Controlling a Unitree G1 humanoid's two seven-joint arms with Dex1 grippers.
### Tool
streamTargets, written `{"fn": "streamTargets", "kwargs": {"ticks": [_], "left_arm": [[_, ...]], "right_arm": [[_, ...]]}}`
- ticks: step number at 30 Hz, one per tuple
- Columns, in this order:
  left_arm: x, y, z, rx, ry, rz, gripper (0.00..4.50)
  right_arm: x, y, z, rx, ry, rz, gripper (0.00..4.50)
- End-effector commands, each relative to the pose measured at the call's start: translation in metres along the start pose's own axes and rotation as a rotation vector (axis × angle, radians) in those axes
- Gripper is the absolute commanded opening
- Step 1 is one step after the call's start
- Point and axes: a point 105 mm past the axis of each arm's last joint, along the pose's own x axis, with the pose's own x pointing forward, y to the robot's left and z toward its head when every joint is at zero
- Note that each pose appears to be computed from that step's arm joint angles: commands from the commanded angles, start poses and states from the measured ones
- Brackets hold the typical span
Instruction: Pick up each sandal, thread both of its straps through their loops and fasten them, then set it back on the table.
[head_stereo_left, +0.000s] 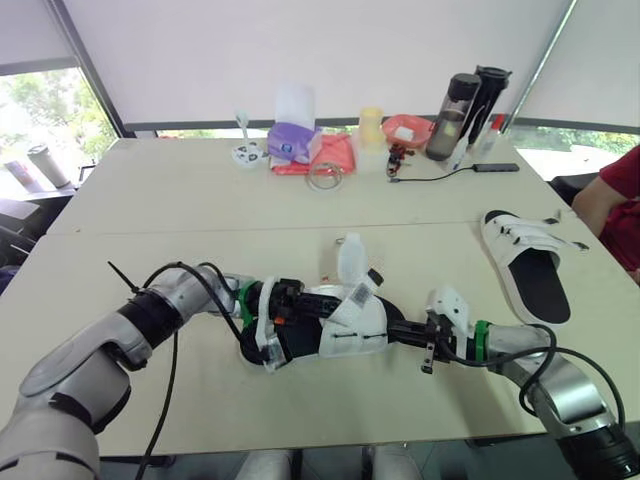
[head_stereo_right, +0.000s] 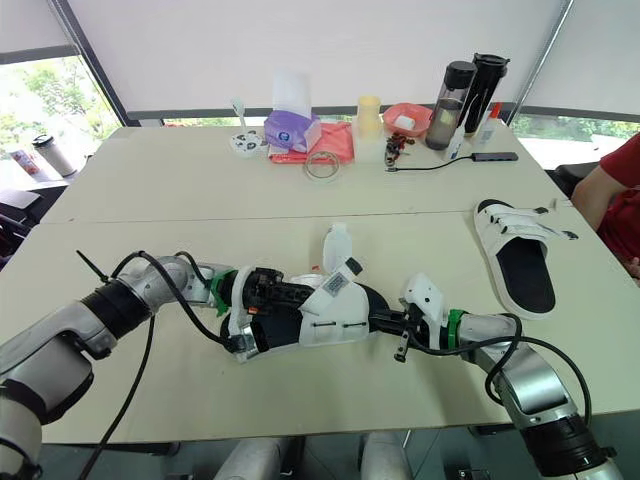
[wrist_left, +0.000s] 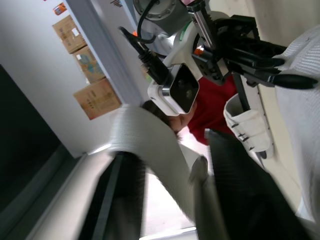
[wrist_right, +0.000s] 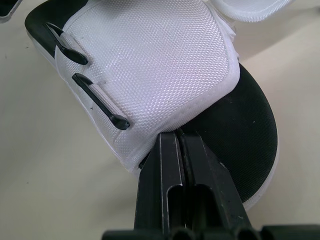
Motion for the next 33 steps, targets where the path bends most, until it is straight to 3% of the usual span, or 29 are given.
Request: {"fn": "streamTargets", "kwargs": {"ticks": [1,2,3,8,14,20,22,25,27,30,33], "left_arm": [[0.0,0.002,-0.005,0.022,0.002,-0.011,3.97],[-0.001,0.001,-0.006,0.033,0.004,-0.02,4.35],[-0.001,0.001,-0.008,0.044,0.013,-0.022,4.44],[-0.005,0.022,-0.029,0.171,0.085,0.053,4.44],[-0.006,0.023,-0.009,0.098,0.035,0.062,4.44],[-0.028,0.036,-0.047,0.062,0.3,0.085,4.44],[-0.034,0.044,-0.058,-0.007,0.401,0.113,4.44],[-0.035,0.052,-0.061,-0.081,0.462,0.13,4.44],[-0.04,0.056,-0.063,-0.24,0.573,0.149,4.44],[-0.031,0.065,-0.027,-0.314,0.471,0.099,4.44],[-0.03,0.061,-0.009,-0.322,0.432,0.041,4.44]], "right_arm": [[-0.002,-0.008,-0.018,0.042,0.065,-0.047,0.0],[-0.002,-0.008,-0.018,0.043,0.065,-0.048,0.0],[-0.003,-0.008,-0.018,0.042,0.066,-0.049,0.0],[-0.002,-0.009,-0.019,0.045,0.062,-0.056,0.0],[0.0,-0.011,-0.018,0.041,0.059,-0.056,0.0],[-0.001,-0.011,-0.02,0.039,0.061,-0.059,0.0],[0.0,-0.01,-0.021,0.04,0.061,-0.059,0.0],[0.0,-0.009,-0.022,0.041,0.062,-0.057,0.0],[0.0,-0.009,-0.023,0.042,0.064,-0.056,0.0],[0.002,-0.01,-0.024,0.047,0.063,-0.052,0.0],[0.005,-0.011,-0.024,0.047,0.06,-0.046,0.0]]}}
